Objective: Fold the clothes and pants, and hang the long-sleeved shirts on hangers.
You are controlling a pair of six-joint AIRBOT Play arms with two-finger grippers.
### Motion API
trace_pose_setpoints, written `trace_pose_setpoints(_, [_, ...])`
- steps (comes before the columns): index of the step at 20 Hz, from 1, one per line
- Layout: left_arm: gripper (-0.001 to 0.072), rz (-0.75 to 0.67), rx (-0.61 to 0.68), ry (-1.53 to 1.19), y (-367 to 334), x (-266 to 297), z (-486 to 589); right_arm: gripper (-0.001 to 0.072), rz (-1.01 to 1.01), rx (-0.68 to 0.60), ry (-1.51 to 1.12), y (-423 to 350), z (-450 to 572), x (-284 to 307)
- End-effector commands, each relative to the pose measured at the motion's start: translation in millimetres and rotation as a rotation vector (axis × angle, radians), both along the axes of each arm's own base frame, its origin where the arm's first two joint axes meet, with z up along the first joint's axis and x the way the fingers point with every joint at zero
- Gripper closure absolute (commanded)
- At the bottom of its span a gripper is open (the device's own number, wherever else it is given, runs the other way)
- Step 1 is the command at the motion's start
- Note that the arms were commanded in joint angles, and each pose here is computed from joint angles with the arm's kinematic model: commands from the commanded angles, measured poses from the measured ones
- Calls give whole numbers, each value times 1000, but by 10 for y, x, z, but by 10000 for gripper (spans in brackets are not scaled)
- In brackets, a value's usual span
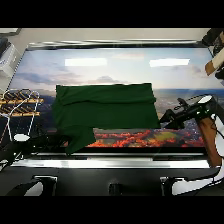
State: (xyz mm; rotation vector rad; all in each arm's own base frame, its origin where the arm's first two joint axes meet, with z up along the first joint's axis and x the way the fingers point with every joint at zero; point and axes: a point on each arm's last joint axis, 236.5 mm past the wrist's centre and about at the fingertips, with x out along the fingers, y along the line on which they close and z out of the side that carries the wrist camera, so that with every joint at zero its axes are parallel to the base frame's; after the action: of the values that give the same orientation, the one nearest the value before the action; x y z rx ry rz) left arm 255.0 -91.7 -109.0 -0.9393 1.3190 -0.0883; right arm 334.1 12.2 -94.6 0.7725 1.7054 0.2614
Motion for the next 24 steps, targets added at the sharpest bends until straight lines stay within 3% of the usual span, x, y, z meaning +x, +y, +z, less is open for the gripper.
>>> trace_pose_setpoints(1, [689, 3, 0, 2, 1, 1, -2, 232, -25, 25, 6, 111, -108, -46])
trace_pose_setpoints(3, [689, 3, 0, 3, 1, 1, -2, 234, -52, 49, -5, 163, -96, 0])
trace_pose_setpoints(4, [689, 3, 0, 3, 1, 1, -2, 279, -62, 54, -14, 174, -87, 33])
trace_pose_setpoints(5, [689, 3, 0, 3, 1, 1, -2, 394, -69, 55, -24, 175, -88, 61])
trace_pose_setpoints(7, [689, 4, -1, 3, 0, 1, 0, 445, -79, 50, -35, 168, -96, 97])
trace_pose_setpoints(9, [689, 11, -4, 8, 1, 3, 1, 684, -75, 51, -41, 168, -86, 98])
trace_pose_setpoints(16, [691, -94, -49, -24, -123, 42, 568, 684, 27, 88, -121, 281, 573, -80])
trace_pose_setpoints(21, [692, -49, 203, -33, 314, -221, 1151, 684, 10, -12, -156, 247, 1208, -368])
trace_pose_setpoints(24, [692, -46, 179, -133, 211, -230, 1484, 684, -5, -46, -237, 272, 1512, -435])
